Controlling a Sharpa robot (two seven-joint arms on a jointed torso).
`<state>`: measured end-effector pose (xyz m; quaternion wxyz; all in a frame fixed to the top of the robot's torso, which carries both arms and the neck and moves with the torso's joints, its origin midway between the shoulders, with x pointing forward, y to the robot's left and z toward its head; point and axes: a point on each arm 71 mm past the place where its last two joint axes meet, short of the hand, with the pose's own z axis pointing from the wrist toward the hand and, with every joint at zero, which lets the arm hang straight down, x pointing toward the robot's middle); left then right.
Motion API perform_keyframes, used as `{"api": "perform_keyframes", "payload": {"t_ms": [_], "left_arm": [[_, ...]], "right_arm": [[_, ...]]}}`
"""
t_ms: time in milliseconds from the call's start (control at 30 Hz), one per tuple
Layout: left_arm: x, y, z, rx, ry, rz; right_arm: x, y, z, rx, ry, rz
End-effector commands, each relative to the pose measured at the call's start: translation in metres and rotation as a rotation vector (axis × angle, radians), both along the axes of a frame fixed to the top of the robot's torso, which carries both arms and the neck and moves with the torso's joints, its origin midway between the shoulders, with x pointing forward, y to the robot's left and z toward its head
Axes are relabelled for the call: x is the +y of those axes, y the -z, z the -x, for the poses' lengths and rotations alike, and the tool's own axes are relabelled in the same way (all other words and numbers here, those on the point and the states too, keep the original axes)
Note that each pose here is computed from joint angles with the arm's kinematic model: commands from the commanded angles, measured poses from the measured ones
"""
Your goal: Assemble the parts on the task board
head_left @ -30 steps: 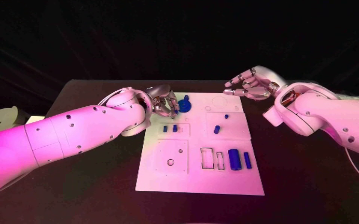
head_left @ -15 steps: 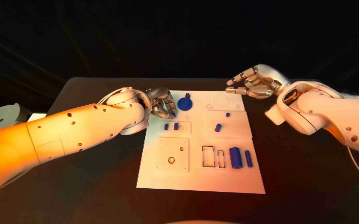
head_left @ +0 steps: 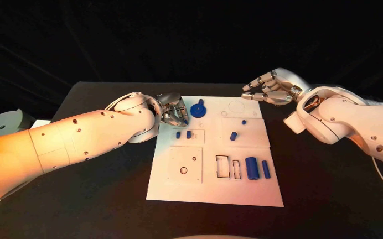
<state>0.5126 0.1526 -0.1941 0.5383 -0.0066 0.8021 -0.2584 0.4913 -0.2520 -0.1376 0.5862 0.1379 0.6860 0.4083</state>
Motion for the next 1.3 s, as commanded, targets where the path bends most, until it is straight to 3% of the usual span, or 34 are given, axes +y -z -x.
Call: {"api": "perform_keyframes", "payload": {"t_ms": [33, 500, 1000, 1300], "left_arm": [[-0.002, 0.004, 0.0009, 0.023, 0.01, -0.021], [-0.002, 0.0099, 0.0001, 0.051, 0.007, -0.057], [0.001, 0.0099, -0.0004, 0.048, 0.0, -0.06], [0.008, 0.0089, -0.0021, 0.032, -0.024, -0.053]], "right_arm": [[0.002, 0.0, 0.001, 0.002, -0.017, 0.002], [0.002, 0.0, 0.001, 0.002, -0.016, 0.002], [-0.001, 0.001, 0.001, 0.006, -0.009, 0.005], [-0.004, 0.002, -0.001, 0.01, -0.004, 0.044]]}}
